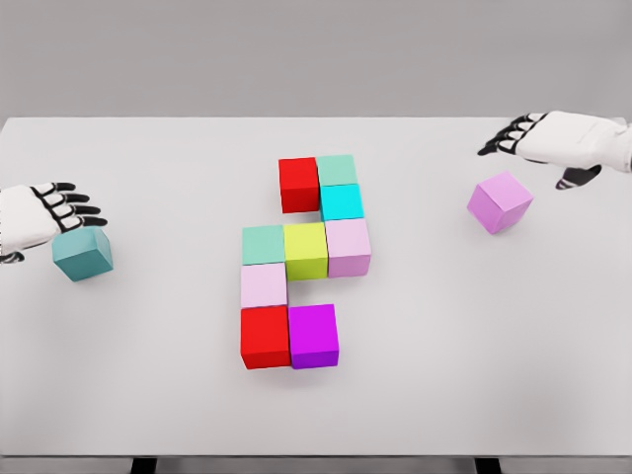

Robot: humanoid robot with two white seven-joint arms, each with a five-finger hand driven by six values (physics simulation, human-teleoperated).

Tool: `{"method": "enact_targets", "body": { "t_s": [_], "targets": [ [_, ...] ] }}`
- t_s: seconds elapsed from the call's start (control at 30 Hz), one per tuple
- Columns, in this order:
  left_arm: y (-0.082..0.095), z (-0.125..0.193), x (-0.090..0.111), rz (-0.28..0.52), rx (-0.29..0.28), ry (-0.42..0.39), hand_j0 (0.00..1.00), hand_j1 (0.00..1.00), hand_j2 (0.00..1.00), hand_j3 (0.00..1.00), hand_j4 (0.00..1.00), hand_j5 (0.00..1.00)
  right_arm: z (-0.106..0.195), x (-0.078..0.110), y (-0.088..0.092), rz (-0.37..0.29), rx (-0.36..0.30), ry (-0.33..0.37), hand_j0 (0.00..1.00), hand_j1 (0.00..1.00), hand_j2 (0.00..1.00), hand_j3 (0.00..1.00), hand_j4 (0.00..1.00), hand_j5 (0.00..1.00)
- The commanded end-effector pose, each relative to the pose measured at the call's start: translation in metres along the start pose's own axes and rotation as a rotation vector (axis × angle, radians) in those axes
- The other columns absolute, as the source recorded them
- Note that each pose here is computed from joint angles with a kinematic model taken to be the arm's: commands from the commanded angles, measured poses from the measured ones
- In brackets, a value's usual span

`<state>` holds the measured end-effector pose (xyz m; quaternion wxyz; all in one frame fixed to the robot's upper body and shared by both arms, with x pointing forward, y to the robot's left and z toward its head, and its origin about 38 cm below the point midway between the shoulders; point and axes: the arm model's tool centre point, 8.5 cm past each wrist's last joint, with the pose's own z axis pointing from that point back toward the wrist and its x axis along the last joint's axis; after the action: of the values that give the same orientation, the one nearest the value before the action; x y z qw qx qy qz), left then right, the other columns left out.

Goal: Assemble the squares on the desktop into the number 2

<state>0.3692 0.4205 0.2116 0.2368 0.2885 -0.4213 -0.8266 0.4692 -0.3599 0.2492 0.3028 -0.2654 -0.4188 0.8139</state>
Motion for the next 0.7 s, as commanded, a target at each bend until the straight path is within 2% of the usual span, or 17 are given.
{"method": "enact_targets", "body": {
  "t_s": [0.0,0.27,0.37,0.67],
  "targets": [
    [-0.002,-0.008,0.005,0.015,-0.006,-0.012,1.00,1.00,1.00,1.00,1.00,1.00,-0.002,0.003,0.004,0.002,0.018,-0.008,0.98,0.98,0.98,0.98,0.98,0.98],
    [-0.005,-0.018,0.009,0.027,-0.019,-0.022,1.00,1.00,1.00,1.00,1.00,1.00,-0.018,0.014,0.017,0.007,0.063,-0.040,0.98,0.98,0.98,0.98,0.98,0.98],
    [-0.008,-0.026,0.012,0.039,-0.032,-0.032,1.00,1.00,1.00,1.00,1.00,1.00,-0.028,0.013,0.028,-0.008,0.095,-0.035,0.98,0.98,0.98,0.98,0.98,0.98],
    [-0.014,-0.032,0.012,0.056,-0.037,-0.032,1.00,1.00,1.00,1.00,1.00,1.00,-0.044,0.015,0.033,-0.011,0.114,-0.028,0.98,0.98,0.98,0.98,0.98,0.98]
  ]
}}
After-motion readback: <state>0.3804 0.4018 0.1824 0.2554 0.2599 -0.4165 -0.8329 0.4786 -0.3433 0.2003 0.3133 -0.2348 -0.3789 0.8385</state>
